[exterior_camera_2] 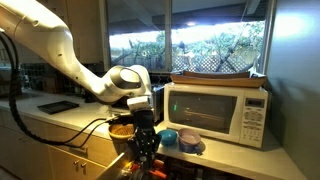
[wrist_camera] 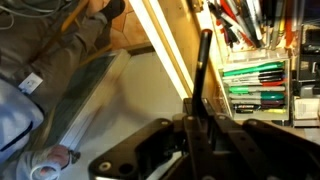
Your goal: Move the orange sharpie from the top of the oven to the drawer
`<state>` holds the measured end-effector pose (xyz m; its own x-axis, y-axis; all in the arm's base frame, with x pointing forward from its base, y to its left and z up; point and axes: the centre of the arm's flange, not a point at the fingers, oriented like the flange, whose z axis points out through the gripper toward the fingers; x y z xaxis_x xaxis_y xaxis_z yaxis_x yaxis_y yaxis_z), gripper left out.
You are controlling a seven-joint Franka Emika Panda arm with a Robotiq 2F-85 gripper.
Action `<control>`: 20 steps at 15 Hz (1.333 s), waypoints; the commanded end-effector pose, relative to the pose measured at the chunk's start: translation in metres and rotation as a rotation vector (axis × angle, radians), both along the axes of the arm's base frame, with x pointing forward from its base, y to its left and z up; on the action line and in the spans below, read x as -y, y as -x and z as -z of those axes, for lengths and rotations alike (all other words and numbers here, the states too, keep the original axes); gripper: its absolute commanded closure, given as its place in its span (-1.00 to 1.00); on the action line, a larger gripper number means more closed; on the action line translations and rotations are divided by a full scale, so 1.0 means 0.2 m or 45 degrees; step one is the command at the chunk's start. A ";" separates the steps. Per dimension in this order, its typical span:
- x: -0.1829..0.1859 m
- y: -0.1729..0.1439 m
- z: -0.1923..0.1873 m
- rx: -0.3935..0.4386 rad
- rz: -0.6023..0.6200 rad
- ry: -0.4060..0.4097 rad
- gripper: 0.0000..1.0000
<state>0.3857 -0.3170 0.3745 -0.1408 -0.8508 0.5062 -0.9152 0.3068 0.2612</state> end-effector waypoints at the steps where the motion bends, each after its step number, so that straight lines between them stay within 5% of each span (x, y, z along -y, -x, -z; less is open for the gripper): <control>1: 0.21 0.11 0.13 0.238 -0.040 -0.097 0.95; 6: 0.35 0.12 0.20 0.460 -0.164 -0.220 0.95; 7: 0.31 0.13 0.13 0.428 -0.154 -0.122 0.81; 10: 0.32 0.13 0.19 0.442 -0.152 -0.182 0.95; 15: 0.33 -0.04 0.44 0.203 -0.281 0.029 0.95; 20: 0.28 -0.17 0.70 0.160 -0.349 -0.025 0.95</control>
<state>0.4016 -0.3710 0.2650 0.0156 -0.8765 0.4811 -0.9882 0.0598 0.1410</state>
